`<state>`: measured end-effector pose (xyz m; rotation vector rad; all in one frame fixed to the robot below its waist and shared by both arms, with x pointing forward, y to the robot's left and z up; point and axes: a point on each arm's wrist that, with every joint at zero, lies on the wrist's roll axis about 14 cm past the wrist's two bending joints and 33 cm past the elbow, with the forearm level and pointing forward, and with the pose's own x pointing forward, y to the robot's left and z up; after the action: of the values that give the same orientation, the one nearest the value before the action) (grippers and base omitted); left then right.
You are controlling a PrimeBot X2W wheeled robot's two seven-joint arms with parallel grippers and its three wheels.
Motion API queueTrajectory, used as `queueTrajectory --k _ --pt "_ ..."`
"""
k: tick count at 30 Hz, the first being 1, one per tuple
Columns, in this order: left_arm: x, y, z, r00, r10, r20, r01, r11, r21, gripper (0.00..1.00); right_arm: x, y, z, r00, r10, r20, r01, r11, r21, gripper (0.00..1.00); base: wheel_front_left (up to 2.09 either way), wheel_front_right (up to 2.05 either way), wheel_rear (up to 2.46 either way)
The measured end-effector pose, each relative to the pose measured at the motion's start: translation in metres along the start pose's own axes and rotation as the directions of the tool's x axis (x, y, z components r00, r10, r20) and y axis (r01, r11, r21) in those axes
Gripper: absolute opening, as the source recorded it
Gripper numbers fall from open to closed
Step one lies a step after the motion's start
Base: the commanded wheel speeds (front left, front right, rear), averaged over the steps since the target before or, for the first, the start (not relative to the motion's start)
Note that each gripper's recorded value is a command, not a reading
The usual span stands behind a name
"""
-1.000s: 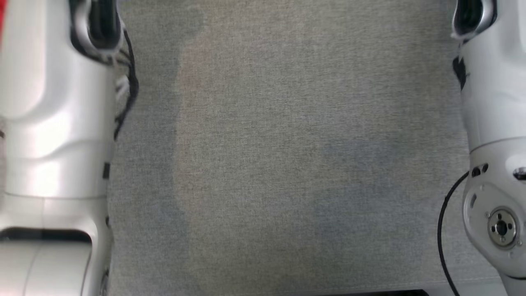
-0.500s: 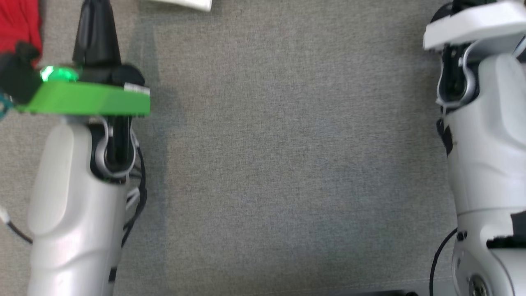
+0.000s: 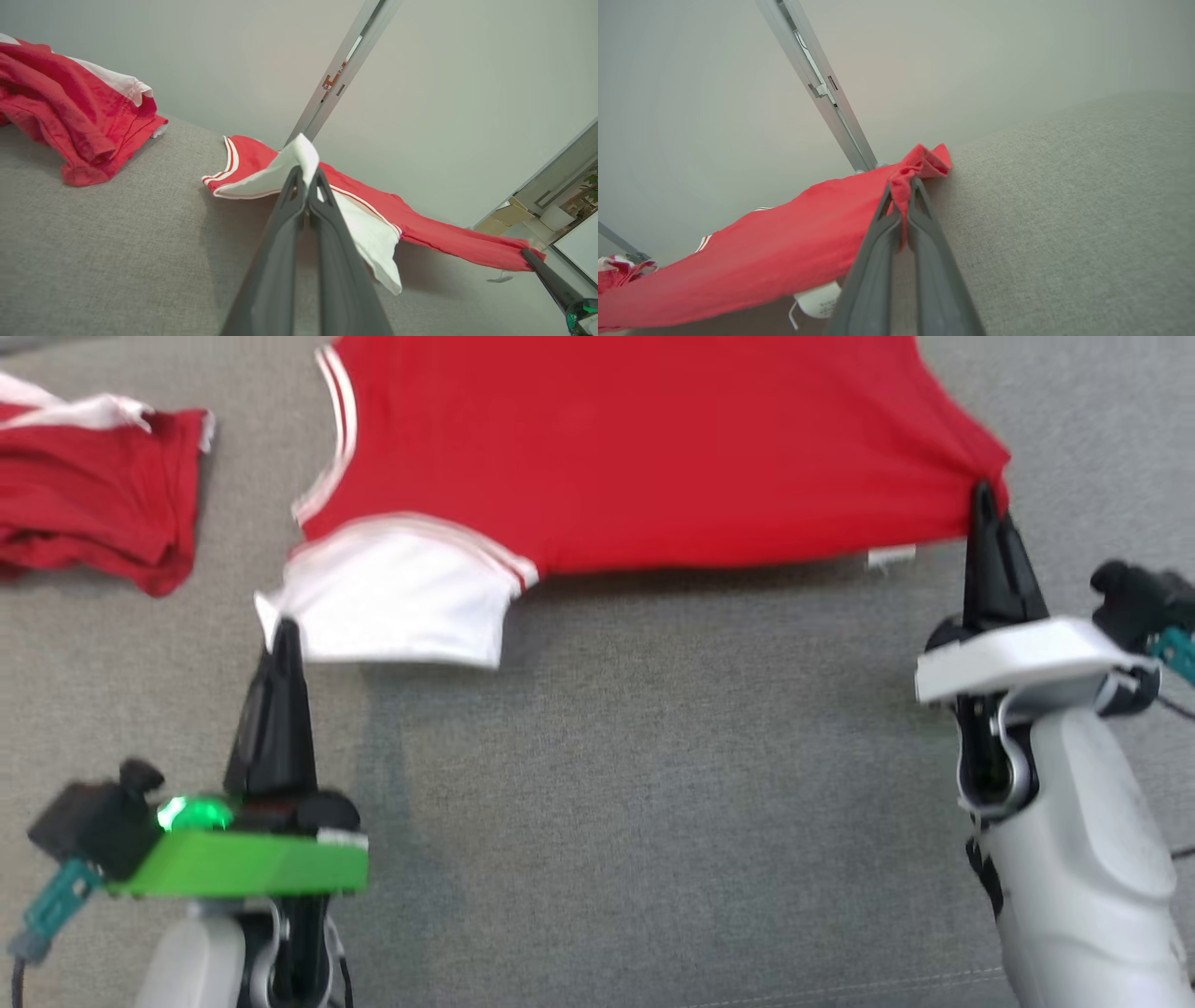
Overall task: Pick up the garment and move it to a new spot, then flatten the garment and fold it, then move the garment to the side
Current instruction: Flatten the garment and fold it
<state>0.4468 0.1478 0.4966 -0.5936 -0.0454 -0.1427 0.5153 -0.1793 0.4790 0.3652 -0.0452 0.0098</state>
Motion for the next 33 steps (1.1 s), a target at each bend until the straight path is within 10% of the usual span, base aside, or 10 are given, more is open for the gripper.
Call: queueTrajectory --k 19,33 --pt "-0.107 -0.034 0.002 0.996 0.030 -0.079 -0.032 0.999 -0.018 0.00 -0.134 -0.025 0.010 0.996 -0.088 -0.017 0.089 0.995 0.036 0.00 0.00 0.00 0.00" --pt "-0.080 -0.023 -0.031 0.983 0.032 -0.179 -0.032 0.999 0.008 0.00 -0.124 -0.031 -0.031 0.984 -0.113 -0.134 0.123 0.990 0.072 0.00 0.00 0.00 0.00"
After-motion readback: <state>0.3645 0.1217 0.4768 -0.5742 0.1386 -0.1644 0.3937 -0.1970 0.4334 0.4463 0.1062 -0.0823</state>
